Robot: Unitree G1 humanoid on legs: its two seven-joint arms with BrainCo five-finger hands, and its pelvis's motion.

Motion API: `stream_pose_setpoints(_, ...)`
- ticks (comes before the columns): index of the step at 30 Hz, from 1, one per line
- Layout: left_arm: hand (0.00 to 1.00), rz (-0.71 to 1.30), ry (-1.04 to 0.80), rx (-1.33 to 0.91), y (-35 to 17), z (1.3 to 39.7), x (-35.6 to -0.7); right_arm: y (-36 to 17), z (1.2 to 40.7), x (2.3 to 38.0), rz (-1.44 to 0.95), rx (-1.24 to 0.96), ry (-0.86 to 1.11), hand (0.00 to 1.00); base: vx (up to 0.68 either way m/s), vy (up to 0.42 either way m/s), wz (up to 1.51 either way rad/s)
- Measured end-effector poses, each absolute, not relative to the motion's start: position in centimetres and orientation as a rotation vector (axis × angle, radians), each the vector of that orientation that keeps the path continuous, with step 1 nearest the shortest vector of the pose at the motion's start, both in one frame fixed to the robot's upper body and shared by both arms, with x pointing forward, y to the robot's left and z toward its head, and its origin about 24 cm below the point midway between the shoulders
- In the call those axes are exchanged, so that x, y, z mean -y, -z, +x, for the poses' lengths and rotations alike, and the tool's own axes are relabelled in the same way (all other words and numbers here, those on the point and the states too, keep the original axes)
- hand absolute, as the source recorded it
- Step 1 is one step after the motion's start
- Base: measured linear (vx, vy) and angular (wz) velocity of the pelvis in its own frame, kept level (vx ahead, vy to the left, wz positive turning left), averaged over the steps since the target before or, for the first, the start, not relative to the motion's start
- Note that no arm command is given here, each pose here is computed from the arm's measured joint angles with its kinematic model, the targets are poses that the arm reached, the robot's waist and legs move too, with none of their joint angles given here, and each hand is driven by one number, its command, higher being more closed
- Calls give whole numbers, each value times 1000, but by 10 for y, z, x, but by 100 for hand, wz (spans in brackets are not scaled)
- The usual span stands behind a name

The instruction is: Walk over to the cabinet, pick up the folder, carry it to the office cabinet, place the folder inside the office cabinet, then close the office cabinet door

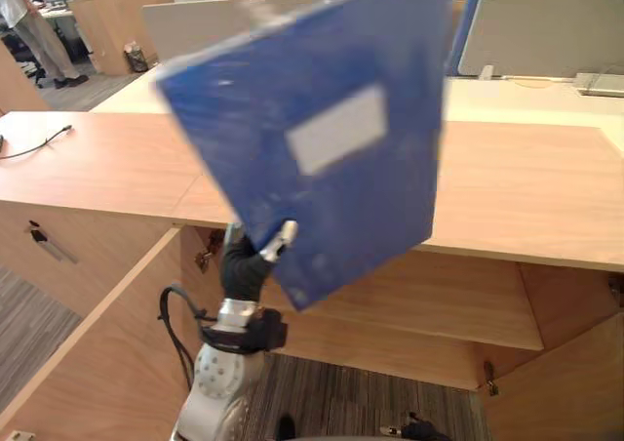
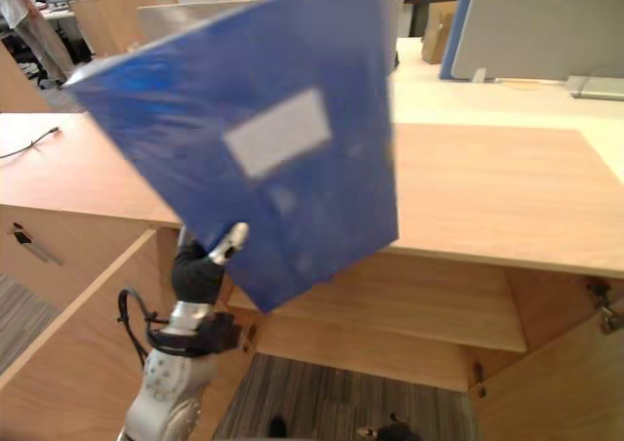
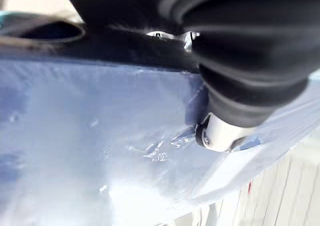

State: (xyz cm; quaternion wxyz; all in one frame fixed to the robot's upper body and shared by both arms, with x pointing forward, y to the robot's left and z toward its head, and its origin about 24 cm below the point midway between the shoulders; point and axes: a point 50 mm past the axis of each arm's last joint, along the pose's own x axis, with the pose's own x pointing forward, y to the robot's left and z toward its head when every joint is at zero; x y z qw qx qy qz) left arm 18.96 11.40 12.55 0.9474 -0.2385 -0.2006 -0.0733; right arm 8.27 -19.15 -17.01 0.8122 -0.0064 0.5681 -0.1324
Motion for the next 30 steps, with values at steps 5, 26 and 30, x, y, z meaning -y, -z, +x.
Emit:
stream_pose_setpoints(5, 100, -719, 37, 292, -103, 178, -135, 138, 108, 187, 178, -875, 403, 0, -40, 25, -40)
stream_pose_setpoints(26, 100, -709, -9, 311, -107, 166, -148, -135, 193, 170, 66, 483, 404, 0, -6, 14, -20)
stream_pose_setpoints(30, 100, -634, -29, 365, -112, 174, -159, -160, 216, 149, 173, 618, 152, 0, 0, 5, 1)
